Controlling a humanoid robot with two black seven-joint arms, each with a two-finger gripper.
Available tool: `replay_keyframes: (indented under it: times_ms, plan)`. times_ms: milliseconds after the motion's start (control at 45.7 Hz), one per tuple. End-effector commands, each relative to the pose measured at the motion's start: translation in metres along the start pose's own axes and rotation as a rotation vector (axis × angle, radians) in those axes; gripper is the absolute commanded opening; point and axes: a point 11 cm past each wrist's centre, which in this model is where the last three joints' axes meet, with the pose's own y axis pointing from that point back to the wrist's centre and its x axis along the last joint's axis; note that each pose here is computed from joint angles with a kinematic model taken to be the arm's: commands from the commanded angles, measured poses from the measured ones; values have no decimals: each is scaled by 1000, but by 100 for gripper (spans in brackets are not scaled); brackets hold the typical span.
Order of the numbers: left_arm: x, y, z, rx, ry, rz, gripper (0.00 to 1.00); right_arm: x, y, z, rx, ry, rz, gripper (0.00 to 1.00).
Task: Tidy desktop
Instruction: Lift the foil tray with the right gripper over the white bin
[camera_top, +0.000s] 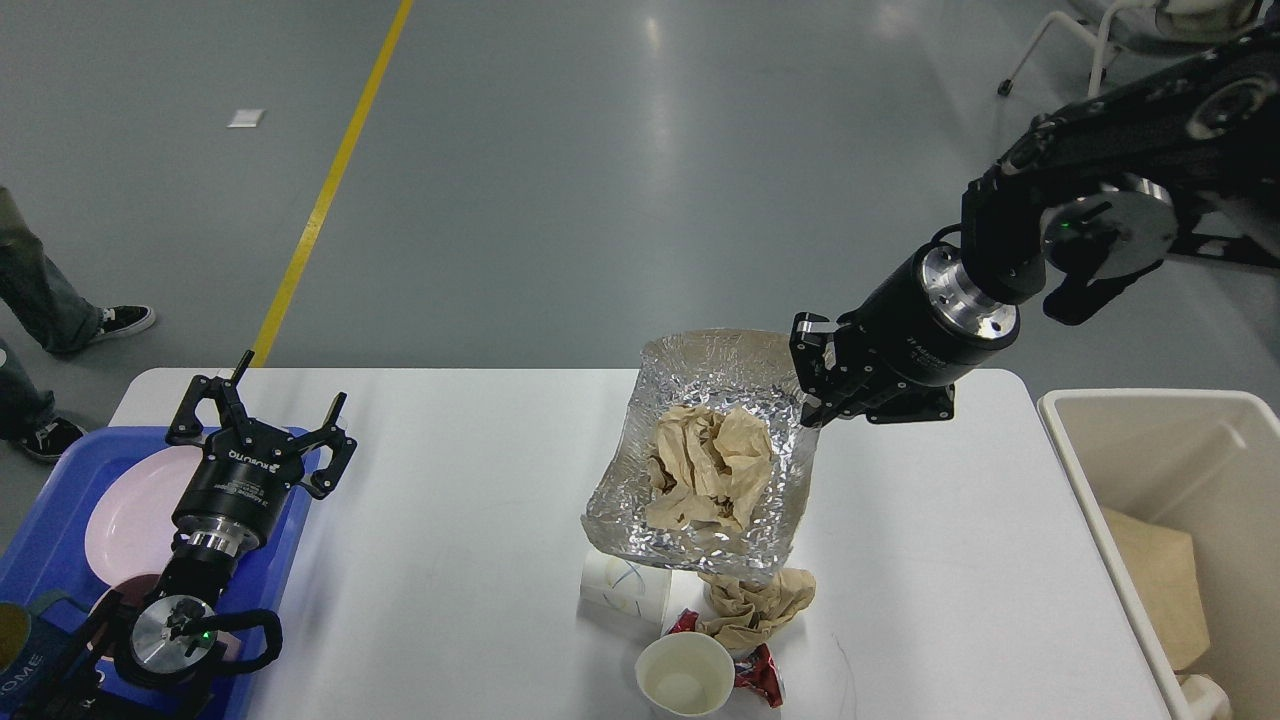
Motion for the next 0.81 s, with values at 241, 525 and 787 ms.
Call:
replay_keyframes:
  times_ms: [241,525,787]
  plan:
    - [0,0,1,0,-2,1,96,-7,14,15,-55,45,10,0]
    - [0,0,-1,0,1,0,96,-1,16,30,-4,-20,-1,0]
    - [0,0,-1,0,1,0,96,34,29,114,-112,-160,118,0]
